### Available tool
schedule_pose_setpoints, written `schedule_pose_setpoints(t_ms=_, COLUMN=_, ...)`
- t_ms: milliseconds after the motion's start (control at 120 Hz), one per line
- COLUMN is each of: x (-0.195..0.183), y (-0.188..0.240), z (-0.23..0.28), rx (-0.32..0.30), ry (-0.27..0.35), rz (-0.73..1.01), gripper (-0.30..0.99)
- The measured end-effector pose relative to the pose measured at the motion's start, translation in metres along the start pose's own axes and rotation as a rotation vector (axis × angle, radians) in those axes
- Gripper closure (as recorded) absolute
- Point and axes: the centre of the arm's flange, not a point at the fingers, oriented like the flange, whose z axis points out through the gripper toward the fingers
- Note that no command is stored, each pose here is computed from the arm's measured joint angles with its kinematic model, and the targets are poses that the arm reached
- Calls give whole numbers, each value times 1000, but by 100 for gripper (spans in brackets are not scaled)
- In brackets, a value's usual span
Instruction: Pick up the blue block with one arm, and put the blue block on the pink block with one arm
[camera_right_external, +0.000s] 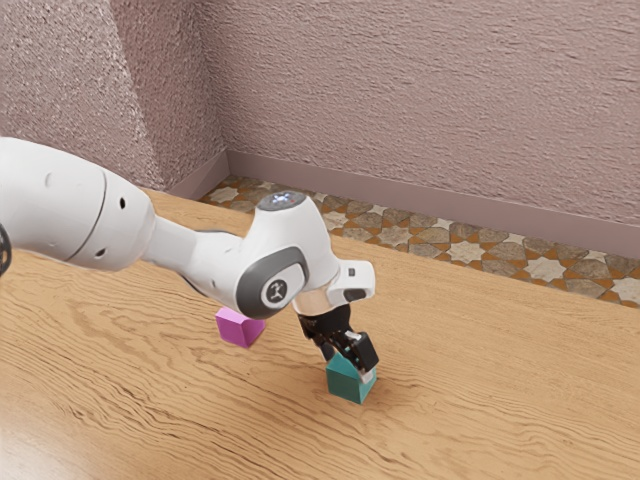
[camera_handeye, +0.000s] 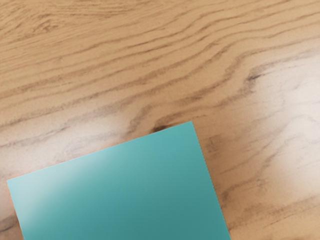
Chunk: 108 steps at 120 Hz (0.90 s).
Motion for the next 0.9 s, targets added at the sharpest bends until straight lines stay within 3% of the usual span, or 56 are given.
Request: schedule_pose_setpoints(t_ms=900, x=6, y=-15, z=20, rx=-8, ry=-19, rz=-23, gripper=0)
